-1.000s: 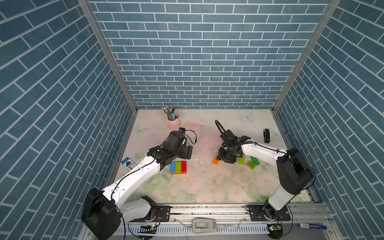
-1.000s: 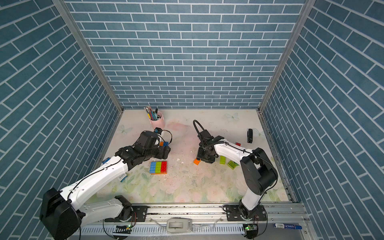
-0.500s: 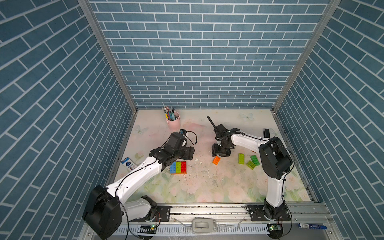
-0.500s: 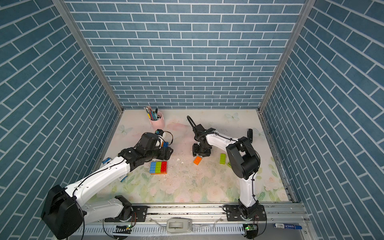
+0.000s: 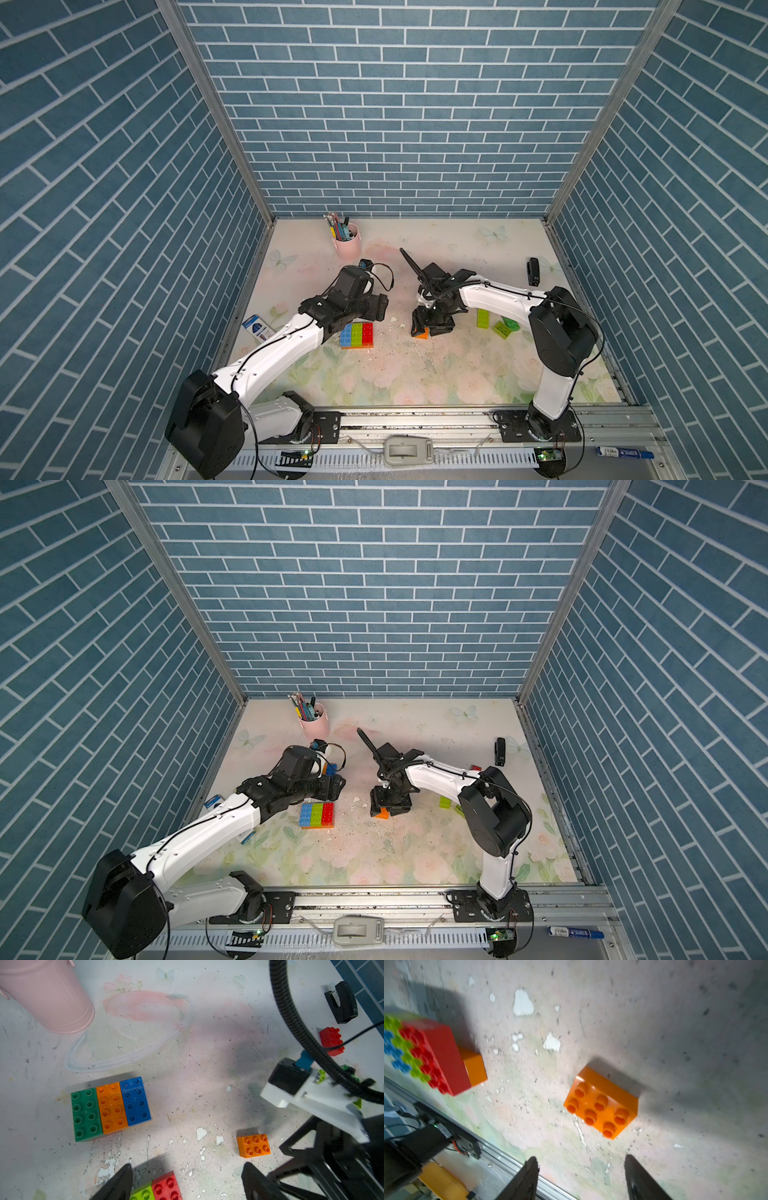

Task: Assemble a rectangle with lego
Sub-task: Adjust the lego brick at the center of the board.

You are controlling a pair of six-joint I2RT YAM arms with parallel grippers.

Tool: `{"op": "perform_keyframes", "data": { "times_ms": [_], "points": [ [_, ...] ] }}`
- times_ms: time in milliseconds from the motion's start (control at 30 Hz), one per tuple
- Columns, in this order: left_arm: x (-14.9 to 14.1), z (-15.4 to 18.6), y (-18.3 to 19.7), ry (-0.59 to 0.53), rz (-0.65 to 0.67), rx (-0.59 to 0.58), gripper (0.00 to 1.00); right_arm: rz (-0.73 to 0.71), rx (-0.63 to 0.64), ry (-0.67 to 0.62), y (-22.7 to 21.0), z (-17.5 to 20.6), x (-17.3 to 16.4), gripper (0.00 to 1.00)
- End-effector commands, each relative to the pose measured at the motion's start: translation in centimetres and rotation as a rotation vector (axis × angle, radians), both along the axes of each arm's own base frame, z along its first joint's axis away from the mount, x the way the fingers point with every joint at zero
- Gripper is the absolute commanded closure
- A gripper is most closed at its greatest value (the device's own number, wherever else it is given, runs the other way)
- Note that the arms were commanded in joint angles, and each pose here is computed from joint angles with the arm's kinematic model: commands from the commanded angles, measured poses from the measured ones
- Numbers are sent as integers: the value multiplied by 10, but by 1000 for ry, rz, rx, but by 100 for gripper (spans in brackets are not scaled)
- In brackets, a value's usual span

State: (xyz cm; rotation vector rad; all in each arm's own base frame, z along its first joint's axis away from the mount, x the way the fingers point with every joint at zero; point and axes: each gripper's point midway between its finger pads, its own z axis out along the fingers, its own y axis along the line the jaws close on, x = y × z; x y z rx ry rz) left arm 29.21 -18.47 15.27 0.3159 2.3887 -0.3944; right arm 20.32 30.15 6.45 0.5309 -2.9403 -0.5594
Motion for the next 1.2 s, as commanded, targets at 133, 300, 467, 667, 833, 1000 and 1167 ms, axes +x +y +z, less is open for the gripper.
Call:
{"op": "perform_keyframes", "data": {
  "times_ms": [133,300,467,667,833,1000,1167],
  "points": [
    [2,5,15,-9,45,-50,16,388,-298,-195,-30,-5,18,28],
    [3,5,26,-3,76,-76,16,493,-238,-191,0,-17,18,29],
    [3,3,33,4,90,-85,16,538,-204,-168,19,-32,16,35],
    [4,4,43,4,112,-81,16,548,-265,-196,13,-44,25,53],
    [5,5,45,2,115,-86,16,519,-291,-247,0,-40,41,71],
    [7,1,40,15,107,-109,17,503,-305,-276,-20,-31,69,72],
    [11,-7,36,33,100,-114,18,536,-291,-239,-19,-37,76,67]
  ]
}}
